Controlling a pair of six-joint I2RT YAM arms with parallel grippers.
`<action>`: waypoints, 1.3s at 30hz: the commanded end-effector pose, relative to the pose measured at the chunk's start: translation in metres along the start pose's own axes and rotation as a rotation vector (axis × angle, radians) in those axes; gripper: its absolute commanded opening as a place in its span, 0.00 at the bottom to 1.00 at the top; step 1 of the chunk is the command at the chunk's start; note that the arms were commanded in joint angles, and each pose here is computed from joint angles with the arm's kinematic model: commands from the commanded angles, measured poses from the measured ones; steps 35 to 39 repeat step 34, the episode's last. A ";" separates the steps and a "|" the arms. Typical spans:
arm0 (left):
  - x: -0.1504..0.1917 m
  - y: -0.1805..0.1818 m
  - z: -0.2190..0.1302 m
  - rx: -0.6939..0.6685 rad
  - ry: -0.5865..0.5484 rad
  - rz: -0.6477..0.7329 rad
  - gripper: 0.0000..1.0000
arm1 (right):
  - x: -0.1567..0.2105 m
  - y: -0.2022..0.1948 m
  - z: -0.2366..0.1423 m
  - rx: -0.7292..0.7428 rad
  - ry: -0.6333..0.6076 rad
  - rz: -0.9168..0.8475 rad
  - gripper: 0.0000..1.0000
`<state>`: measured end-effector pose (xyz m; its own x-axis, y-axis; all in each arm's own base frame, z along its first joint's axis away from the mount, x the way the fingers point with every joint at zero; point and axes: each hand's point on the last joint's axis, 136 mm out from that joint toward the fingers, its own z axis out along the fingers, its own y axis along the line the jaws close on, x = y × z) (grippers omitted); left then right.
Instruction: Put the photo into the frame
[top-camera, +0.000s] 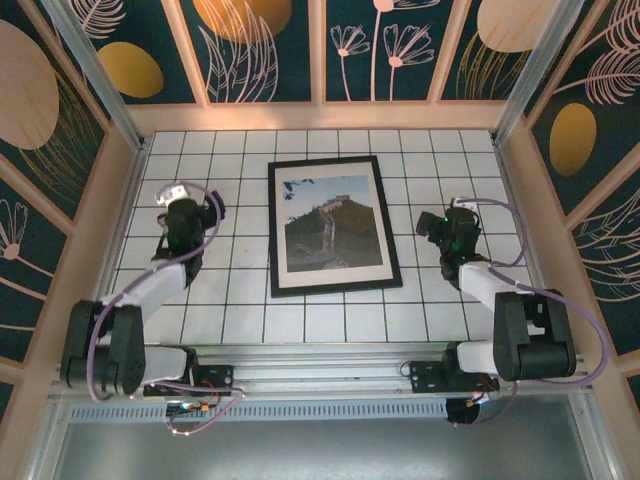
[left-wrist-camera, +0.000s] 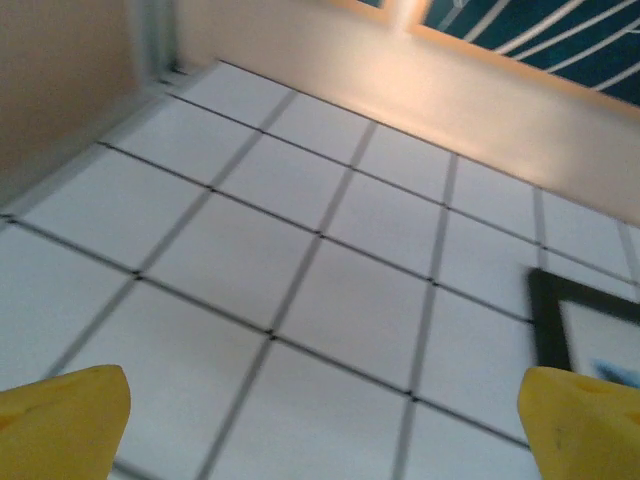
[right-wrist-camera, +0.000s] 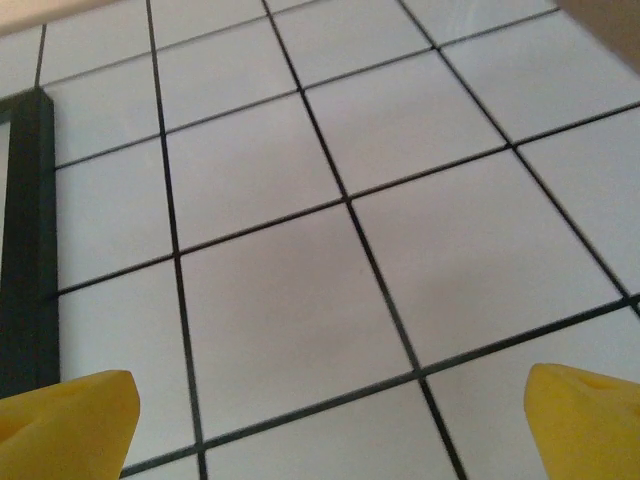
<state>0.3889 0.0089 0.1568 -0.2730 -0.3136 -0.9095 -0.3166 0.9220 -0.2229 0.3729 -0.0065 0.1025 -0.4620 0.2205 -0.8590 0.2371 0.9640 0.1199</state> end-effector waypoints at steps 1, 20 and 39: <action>-0.004 0.029 -0.022 -0.083 -0.134 0.137 0.99 | -0.036 -0.001 -0.003 -0.006 -0.210 -0.023 0.99; 0.018 0.019 -0.002 0.126 -0.255 0.203 0.99 | -0.022 -0.005 -0.023 -0.202 -0.442 -0.054 0.99; 0.019 0.019 -0.002 0.130 -0.250 0.205 0.99 | -0.022 0.005 -0.013 -0.210 -0.411 -0.097 0.99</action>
